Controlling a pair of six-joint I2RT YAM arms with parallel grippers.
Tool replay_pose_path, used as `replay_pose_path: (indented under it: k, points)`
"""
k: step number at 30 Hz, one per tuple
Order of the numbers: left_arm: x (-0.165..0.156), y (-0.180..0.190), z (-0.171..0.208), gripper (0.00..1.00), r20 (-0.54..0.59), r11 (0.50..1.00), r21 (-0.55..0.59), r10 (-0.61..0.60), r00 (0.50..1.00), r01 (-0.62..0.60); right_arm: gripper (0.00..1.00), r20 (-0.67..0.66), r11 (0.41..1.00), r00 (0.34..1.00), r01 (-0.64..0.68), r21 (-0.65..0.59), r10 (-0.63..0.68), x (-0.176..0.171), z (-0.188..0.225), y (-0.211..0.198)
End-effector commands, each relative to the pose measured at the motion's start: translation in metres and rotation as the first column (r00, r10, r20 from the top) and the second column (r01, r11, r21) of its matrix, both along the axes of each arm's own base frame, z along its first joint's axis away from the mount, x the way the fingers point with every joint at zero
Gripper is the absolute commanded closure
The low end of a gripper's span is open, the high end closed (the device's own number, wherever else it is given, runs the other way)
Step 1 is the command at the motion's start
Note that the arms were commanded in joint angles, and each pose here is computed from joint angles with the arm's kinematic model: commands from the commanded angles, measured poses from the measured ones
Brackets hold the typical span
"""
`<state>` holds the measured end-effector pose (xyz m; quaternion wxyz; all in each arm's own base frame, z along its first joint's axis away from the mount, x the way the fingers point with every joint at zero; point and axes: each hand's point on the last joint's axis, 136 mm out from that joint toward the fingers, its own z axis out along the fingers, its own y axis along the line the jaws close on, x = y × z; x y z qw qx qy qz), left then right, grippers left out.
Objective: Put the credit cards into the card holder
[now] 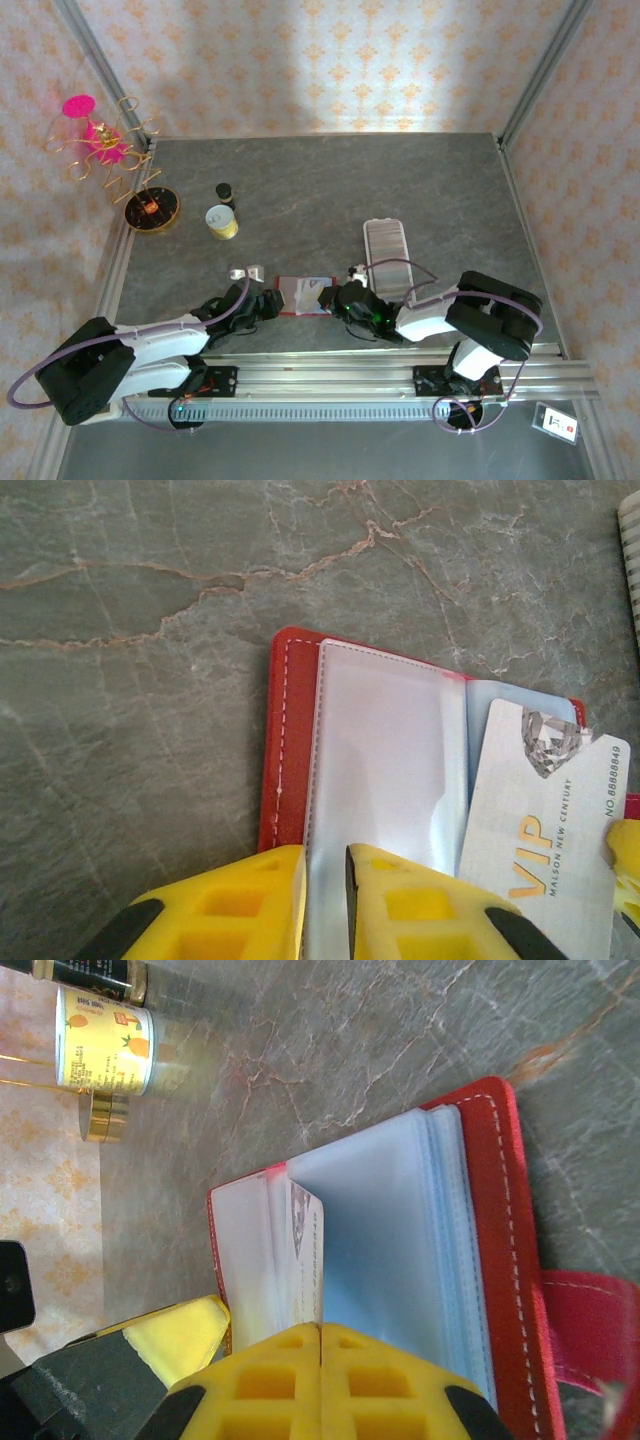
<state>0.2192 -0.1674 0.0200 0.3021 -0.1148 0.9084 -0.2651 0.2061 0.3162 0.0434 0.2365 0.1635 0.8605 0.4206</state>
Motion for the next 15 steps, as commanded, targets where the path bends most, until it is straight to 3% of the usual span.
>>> replay_pose_path:
  k: [1,15]
  points:
    - [-0.014,0.011,-0.019,0.77,-0.064,0.999,0.052,0.002,0.998,0.002,1.00,0.013,1.000,1.000,0.021,0.000,-0.021,0.003,-0.001,-0.002]
    - [-0.016,0.014,-0.025,0.76,-0.078,0.997,0.083,0.002,0.997,0.004,1.00,-0.006,0.997,0.998,-0.063,0.036,0.063,-0.007,0.002,0.013]
